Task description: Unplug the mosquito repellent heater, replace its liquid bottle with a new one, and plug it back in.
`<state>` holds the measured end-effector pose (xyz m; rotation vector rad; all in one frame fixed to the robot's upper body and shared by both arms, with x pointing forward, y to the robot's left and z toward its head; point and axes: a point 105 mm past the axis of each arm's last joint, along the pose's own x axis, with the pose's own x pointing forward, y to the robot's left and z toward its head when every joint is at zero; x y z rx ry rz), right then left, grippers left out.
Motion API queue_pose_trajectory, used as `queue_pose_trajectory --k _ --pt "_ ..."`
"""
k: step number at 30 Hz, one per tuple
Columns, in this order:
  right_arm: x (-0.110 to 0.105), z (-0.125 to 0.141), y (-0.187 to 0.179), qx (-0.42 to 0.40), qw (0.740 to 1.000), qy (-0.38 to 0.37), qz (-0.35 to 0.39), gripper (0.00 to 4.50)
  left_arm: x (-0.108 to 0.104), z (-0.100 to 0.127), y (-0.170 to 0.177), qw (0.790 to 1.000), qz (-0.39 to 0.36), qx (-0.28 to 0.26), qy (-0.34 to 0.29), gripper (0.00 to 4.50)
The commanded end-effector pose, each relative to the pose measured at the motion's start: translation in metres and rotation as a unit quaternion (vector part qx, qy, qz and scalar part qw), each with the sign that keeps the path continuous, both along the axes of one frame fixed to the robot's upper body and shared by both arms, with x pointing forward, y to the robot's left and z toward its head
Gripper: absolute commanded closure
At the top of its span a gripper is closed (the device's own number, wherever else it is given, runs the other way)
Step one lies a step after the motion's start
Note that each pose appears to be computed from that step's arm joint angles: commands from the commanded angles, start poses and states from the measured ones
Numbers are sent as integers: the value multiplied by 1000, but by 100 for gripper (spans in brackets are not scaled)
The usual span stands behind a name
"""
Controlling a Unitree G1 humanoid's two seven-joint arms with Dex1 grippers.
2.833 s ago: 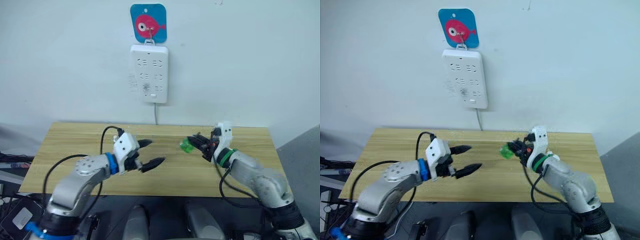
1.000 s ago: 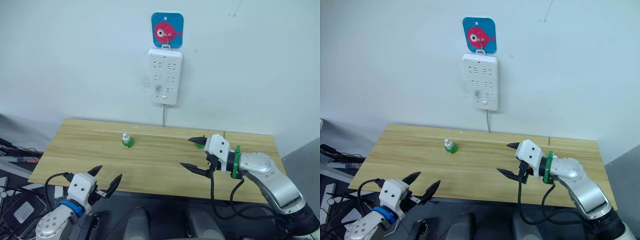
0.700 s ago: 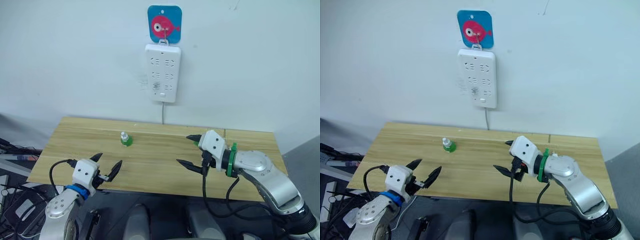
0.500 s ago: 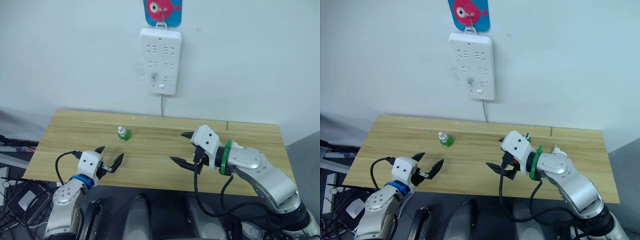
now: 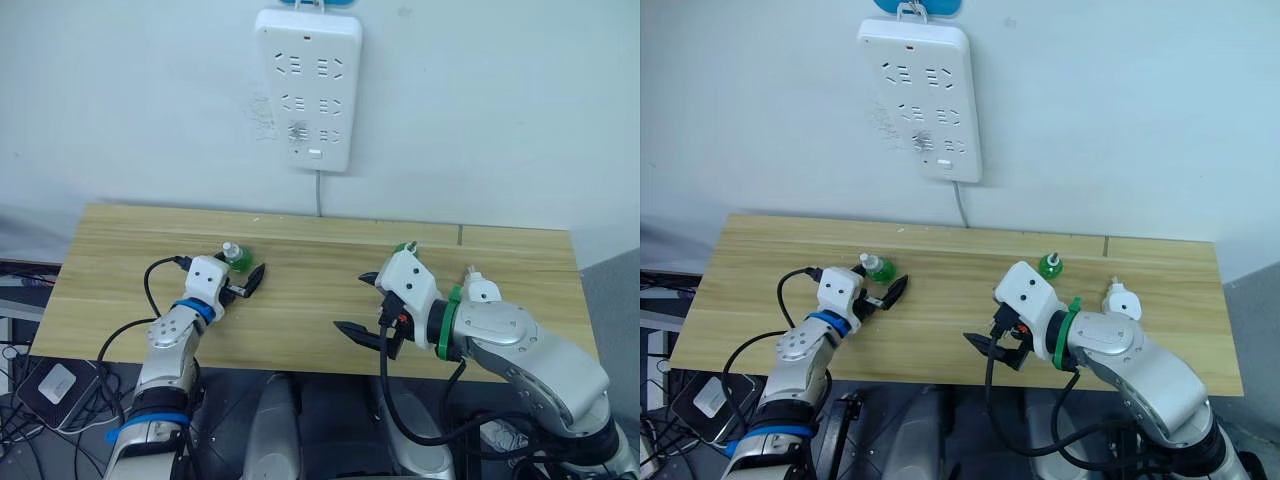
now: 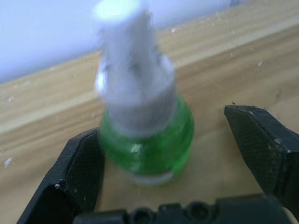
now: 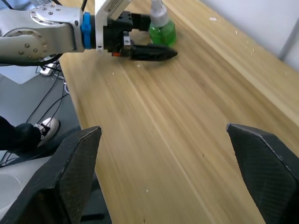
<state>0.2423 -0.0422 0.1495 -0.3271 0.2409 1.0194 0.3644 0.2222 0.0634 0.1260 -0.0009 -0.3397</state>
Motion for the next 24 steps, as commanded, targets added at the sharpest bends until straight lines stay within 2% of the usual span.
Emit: queue_pose_trajectory --k 1,3,6,12,15,18,21,24 --pt "-12 6 2 6 1000 -10 19 2 -1 -9 2 1000 10 -1 7 0" --pt "-13 5 1 4 1000 -7 19 2 -1 -9 2 1000 10 -3 5 0" --pt "-13 4 0 7 1000 -3 15 0 -1 -8 5 1000 19 -9 -3 53" --pt "-8 4 -3 7 1000 -10 7 0 2 8 4 999 4 21 -32 224" --pt "-5 7 -5 13 1000 -19 6 0 0 26 -5 997 -33 50 -58 224" --pt "-5 13 -8 24 999 -31 18 0 -15 40 -41 983 -150 86 -62 224" --pt "0 23 -10 41 998 -49 21 0 -36 49 -75 959 -261 100 -41 224" --pt "3 38 -10 65 995 -65 34 0 -61 69 -104 925 -369 92 0 224"
